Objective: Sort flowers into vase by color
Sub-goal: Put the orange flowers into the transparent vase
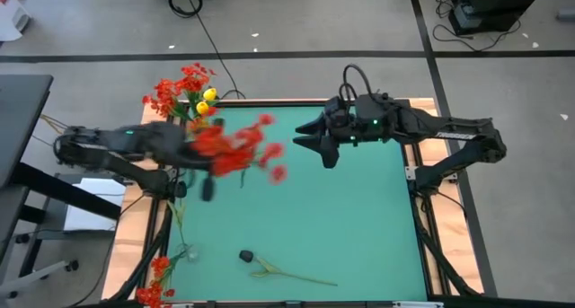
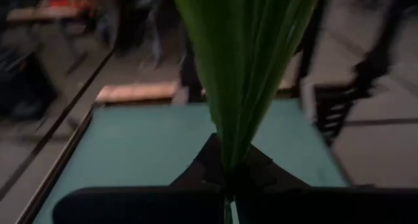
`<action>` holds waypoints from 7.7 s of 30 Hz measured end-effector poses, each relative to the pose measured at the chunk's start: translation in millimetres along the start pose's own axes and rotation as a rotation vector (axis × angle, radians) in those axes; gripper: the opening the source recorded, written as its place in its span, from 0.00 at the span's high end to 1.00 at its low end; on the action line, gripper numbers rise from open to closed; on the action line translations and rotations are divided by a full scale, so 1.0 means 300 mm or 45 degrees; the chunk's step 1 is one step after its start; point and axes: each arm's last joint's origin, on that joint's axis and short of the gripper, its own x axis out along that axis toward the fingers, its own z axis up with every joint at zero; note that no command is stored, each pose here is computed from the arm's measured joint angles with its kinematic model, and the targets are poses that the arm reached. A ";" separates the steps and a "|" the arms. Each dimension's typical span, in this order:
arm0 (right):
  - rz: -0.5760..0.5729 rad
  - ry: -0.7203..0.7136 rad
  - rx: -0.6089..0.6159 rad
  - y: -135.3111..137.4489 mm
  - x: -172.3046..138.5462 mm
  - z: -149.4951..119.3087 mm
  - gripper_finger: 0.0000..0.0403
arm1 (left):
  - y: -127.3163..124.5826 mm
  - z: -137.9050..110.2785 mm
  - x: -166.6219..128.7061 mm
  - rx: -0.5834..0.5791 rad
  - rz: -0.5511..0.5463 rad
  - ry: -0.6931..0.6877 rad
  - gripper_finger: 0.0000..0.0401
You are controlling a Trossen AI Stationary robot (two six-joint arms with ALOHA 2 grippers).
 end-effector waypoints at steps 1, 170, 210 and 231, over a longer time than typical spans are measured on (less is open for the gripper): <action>-0.014 0.007 0.020 0.005 0.003 -0.008 0.50 | -0.005 0.010 -0.042 0.004 -0.028 -0.040 0.97; 0.150 0.066 0.306 0.105 0.570 -0.440 0.55 | -0.422 -0.511 -0.194 -0.100 -1.002 0.237 0.98; 0.203 0.111 0.344 0.112 0.568 -0.442 0.55 | -0.462 -0.547 -0.192 0.033 -0.998 0.285 0.97; 0.205 0.111 0.375 0.085 0.573 -0.426 0.55 | -0.488 -0.565 -0.236 -0.046 -1.127 0.405 0.88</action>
